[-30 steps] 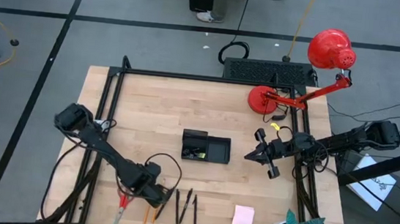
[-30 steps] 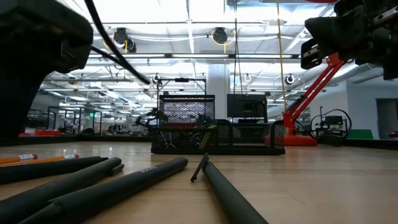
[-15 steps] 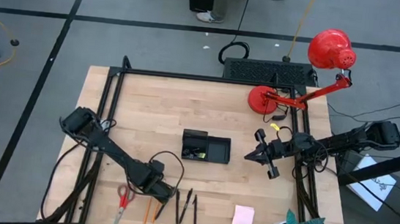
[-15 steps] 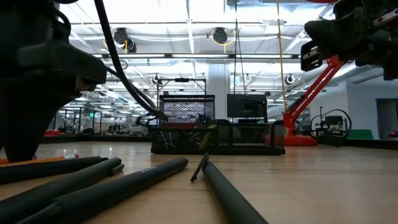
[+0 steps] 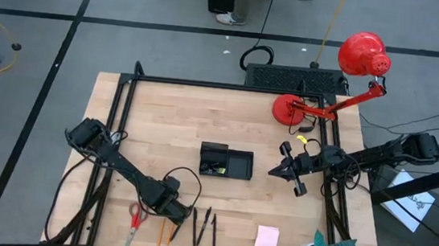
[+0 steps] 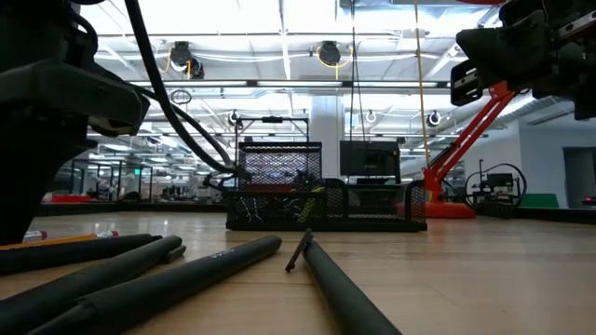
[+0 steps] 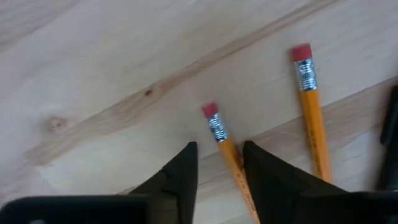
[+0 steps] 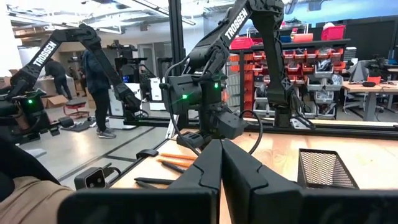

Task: Pick and place office supplies into organizer
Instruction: Put the left yellow pencil into the desk organizer

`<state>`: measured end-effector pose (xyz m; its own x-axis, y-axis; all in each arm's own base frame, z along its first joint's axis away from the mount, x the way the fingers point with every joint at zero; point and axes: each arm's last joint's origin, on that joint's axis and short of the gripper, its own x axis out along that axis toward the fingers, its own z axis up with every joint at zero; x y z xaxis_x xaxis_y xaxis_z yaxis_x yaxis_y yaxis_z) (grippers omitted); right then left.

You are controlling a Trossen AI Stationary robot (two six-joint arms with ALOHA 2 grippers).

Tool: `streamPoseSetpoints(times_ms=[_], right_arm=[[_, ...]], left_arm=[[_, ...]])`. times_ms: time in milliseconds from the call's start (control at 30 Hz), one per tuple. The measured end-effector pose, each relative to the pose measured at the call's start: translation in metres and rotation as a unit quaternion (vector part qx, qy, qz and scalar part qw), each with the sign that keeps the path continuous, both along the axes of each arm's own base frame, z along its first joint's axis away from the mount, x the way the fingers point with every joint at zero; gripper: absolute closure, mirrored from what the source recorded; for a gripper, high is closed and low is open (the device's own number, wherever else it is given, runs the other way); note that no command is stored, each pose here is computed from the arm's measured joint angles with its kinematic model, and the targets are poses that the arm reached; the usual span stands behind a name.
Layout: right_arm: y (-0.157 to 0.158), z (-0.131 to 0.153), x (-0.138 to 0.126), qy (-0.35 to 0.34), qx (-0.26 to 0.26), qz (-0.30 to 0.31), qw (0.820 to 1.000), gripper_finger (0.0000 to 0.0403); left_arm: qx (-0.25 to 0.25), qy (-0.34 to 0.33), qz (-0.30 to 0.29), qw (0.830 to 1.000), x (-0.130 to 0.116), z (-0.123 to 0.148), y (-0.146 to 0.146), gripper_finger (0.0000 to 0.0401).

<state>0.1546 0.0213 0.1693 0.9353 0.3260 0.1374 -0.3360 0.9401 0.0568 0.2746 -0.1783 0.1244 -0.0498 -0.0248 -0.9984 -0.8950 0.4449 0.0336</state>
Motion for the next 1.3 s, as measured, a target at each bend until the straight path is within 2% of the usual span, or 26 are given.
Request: streamPoseSetpoints(times_ms=[467,733,900,1100,1300], right_arm=[[0.000,0.000,0.000,0.002,0.006,0.000,1.000,0.0399],[0.000,0.000,0.000,0.002,0.006,0.000,1.000,0.0399],[0.000,0.001,0.000,-0.003,0.002,-0.001,1.000,0.0399],[0.000,0.001,0.000,-0.004,0.002,-0.001,1.000,0.0399],[0.000,0.001,0.000,-0.006,0.003,-0.001,1.000,0.0399]], left_arm=[[0.016,-0.014,-0.023,1.000,0.000,0.000,0.000,0.0362],[0.040,-0.037,-0.057,0.997,0.004,0.003,-0.001,0.0383],[0.082,-0.076,-0.088,0.990,0.014,0.013,-0.005,0.0373],[0.163,-0.147,-0.114,0.969,0.029,0.033,-0.004,0.0371],[0.221,-0.182,-0.124,0.950,0.028,0.057,0.002,0.0371]])
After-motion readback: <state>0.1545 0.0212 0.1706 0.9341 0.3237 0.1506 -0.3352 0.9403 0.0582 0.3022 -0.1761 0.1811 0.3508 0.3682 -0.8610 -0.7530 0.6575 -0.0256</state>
